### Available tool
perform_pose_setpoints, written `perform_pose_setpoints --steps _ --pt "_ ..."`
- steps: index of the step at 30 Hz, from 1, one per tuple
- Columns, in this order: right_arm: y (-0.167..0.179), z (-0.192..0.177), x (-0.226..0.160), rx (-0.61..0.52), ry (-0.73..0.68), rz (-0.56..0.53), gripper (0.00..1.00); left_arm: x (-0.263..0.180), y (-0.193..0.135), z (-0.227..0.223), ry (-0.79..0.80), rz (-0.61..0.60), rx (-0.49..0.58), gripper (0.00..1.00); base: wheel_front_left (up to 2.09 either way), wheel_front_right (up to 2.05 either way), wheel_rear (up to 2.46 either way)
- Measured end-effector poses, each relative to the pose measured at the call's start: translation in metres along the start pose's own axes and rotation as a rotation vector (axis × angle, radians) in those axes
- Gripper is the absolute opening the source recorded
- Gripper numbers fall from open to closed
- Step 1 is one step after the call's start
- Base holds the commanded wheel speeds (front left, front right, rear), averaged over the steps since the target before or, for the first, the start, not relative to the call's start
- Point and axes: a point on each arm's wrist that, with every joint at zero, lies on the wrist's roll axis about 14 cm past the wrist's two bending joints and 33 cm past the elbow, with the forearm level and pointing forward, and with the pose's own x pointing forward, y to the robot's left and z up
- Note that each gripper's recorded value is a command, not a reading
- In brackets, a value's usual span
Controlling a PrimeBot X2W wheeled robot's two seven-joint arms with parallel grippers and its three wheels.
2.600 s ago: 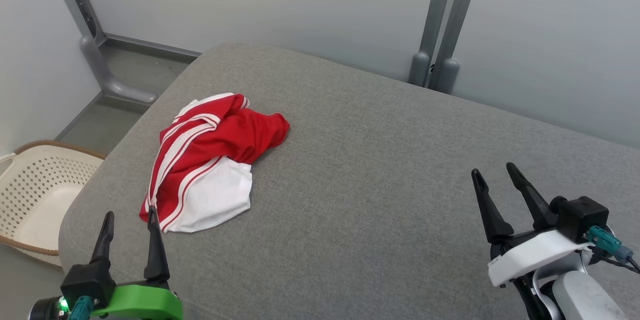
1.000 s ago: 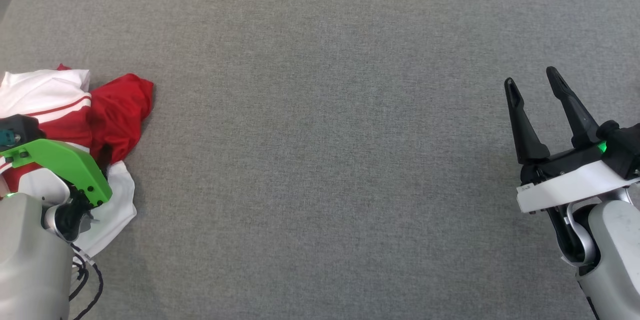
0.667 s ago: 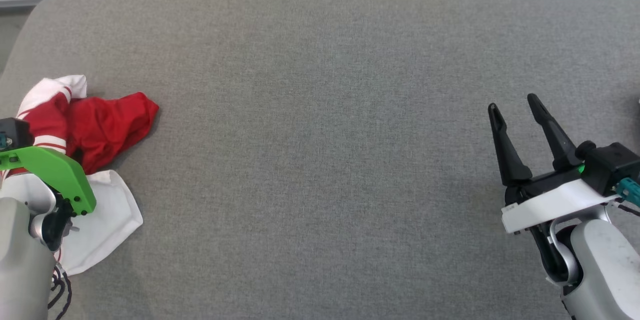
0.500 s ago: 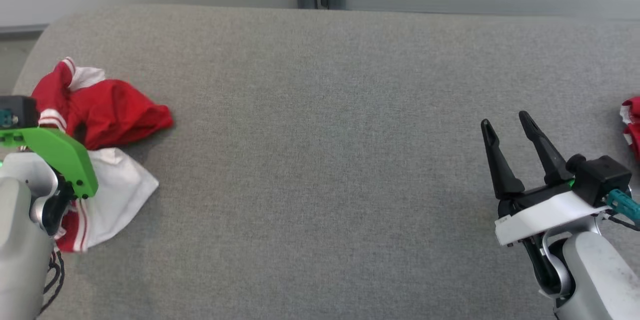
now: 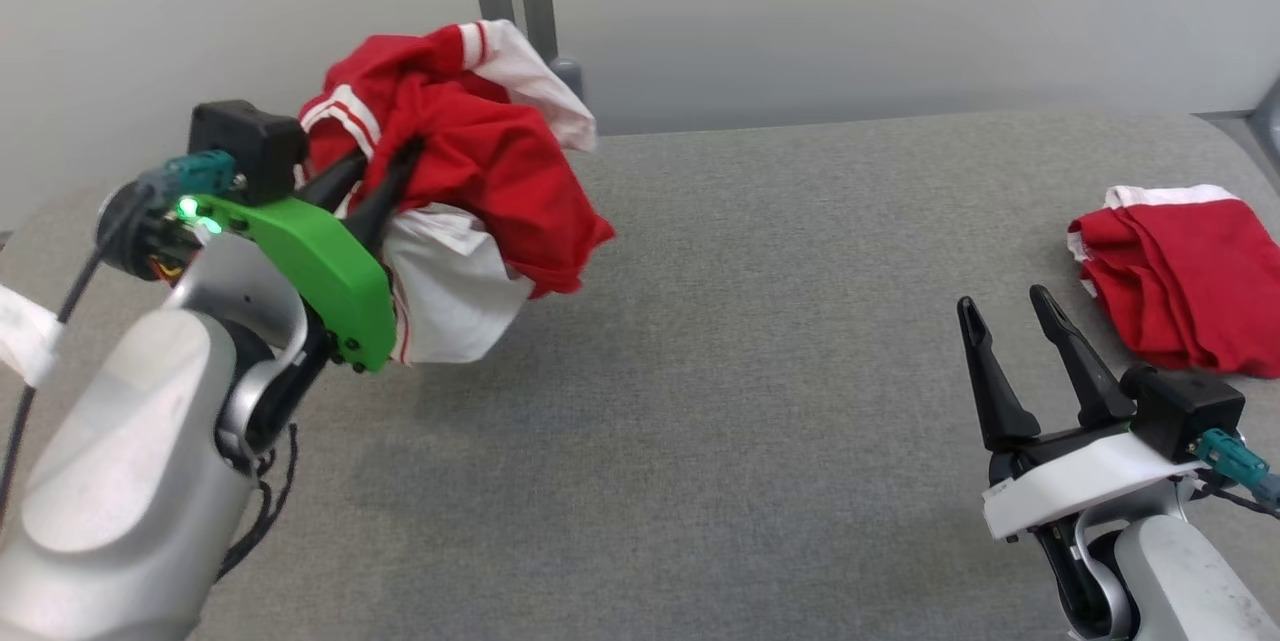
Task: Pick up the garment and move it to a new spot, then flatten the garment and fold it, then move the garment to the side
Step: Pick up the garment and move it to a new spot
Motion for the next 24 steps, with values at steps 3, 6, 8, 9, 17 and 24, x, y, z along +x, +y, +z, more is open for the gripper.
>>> perform_pose_setpoints --steps 3,6,8,9,17,24 --pt "-0.012 0.009 -0.010 -0.013 -0.019 -0.039 1.00 0.005 -0.043 0.001 -0.031 -0.092 -0.013 0.00 0.00 0.00 0.00" --pt "-0.025 0.017 -0.020 -0.028 -0.035 -0.081 1.00 0.010 -0.081 -0.011 -0.033 -0.160 -0.013 0.00 0.00 0.00 0.00" --pt "-0.032 0.020 -0.026 -0.035 -0.042 -0.104 1.00 0.013 -0.095 -0.019 -0.051 -0.170 0.006 0.00 0.00 0.00 0.00" --pt "-0.037 0.023 -0.029 -0.041 -0.046 -0.117 1.00 0.015 -0.101 -0.028 -0.044 -0.170 0.038 0.00 0.00 0.00 0.00" --pt "-0.057 0.024 -0.048 -0.049 -0.039 -0.191 1.00 0.020 -0.158 -0.124 0.102 -0.233 -0.040 0.08 0.00 0.00 0.00" --pt "-0.056 0.016 -0.046 -0.041 -0.017 -0.183 1.00 0.020 -0.171 -0.149 0.132 -0.254 -0.073 1.00 0.00 0.00 0.00"
